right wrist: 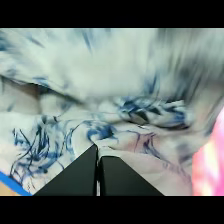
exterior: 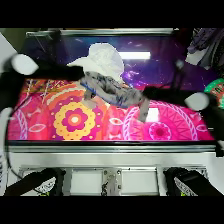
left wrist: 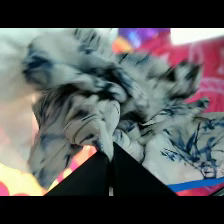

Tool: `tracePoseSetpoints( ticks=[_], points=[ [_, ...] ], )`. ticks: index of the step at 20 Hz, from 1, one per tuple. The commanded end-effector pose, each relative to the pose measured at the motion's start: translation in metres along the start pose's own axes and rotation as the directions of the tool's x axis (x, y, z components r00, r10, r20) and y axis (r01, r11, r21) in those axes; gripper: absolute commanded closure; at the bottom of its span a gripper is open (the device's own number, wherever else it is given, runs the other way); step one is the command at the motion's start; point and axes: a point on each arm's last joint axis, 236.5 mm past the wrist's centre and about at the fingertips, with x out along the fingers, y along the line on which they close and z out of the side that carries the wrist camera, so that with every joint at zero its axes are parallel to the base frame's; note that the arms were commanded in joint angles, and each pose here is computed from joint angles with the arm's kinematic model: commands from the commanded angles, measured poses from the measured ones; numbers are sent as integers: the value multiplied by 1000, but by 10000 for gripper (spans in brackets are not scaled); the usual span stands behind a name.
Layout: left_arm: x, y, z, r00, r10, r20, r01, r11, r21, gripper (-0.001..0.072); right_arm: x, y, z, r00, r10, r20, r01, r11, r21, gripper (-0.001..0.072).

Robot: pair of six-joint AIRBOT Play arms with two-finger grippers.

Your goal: Fold the clothes and pants, and hang the long-sleeved shirts on hangers.

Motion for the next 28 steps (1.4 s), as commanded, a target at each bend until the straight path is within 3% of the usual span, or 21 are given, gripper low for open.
tracePoseSetpoints(
  ticks=[1,6,10,13,16,19,21,24,28],
  points=[
    [-150,-98,69,923,-147,355,82,978,190,693,-153,79,119,924,99,368,-3,967,-254,701],
    [-320,-210,75,669,-429,607,183,887,425,694,-331,168,153,704,314,637,-42,914,-404,701],
    [-395,-243,63,522,-549,653,227,828,513,694,-390,185,138,621,370,691,-39,895,-444,701],
    [-402,-246,62,507,-559,656,224,820,526,693,-396,185,132,619,373,691,-39,893,-448,701],
    [-351,-225,67,630,-465,622,181,867,465,694,-353,169,124,740,303,601,-45,913,-405,701],
    [-226,-166,25,915,-216,341,122,954,275,693,-267,112,84,951,69,303,29,951,-309,700],
    [-153,-121,-50,998,-48,-27,53,975,214,694,-222,61,35,992,-122,14,121,953,-277,701],
    [-106,-82,-151,916,50,-399,17,987,162,694,-187,10,-30,920,-263,-290,187,946,-265,700],
    [-99,-80,-231,797,-38,-603,85,995,49,693,-165,-30,-99,793,-315,-522,231,948,-221,700]
  ],
)
